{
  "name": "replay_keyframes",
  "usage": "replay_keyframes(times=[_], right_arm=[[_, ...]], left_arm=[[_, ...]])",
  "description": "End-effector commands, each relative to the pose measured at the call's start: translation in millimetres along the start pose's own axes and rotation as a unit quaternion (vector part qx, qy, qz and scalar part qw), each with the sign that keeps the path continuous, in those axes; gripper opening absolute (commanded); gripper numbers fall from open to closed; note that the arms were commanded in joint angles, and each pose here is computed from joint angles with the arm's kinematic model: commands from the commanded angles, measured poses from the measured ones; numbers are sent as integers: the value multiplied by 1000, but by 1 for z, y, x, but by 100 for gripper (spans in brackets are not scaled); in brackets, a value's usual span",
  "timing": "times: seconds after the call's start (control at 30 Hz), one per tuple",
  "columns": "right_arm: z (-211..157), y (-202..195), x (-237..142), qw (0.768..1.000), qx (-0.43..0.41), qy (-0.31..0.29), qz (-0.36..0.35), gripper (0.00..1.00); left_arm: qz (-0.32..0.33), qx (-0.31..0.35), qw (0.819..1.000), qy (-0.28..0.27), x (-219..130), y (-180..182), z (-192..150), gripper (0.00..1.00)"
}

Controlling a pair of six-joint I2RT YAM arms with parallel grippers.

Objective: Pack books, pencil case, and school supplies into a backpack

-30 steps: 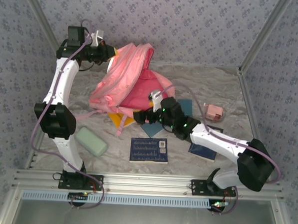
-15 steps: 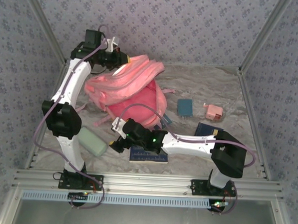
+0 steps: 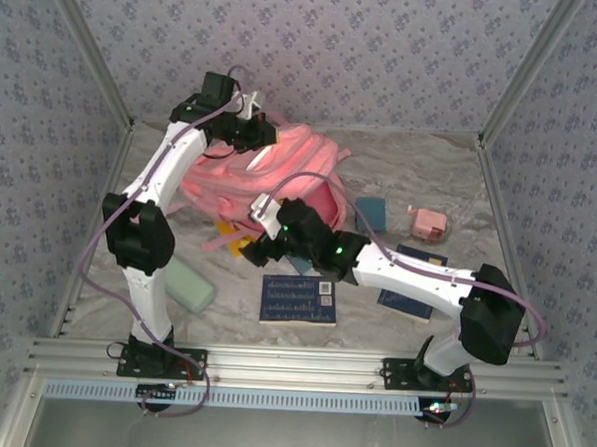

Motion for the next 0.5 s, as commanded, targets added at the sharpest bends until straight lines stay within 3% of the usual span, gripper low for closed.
replay_keyframes(times=[0.0, 0.27, 0.47], right_arm=[[-5, 42, 7, 995, 12, 9, 101, 98], [-43, 132, 55, 992, -59, -12, 112, 100], [-66, 151, 82, 993, -81, -39, 79, 100]], left_arm=[[-12, 12, 1000, -16, -5, -11, 12, 0], [-3, 6, 1000, -12, -3, -3, 20, 0], [-6, 3, 1000, -5, -1, 0, 18, 0]])
Point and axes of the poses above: each hand's point on the last joint's axis, 136 mm out from that joint toward the fingers, its own x axis out along the fingers, its own y axis along the line the jaws close on, z = x × y, the point moved 4 cm from there along -x, back along the fingers, and after that the axes turned 4 degrees about -x, right-handed, at the moved point
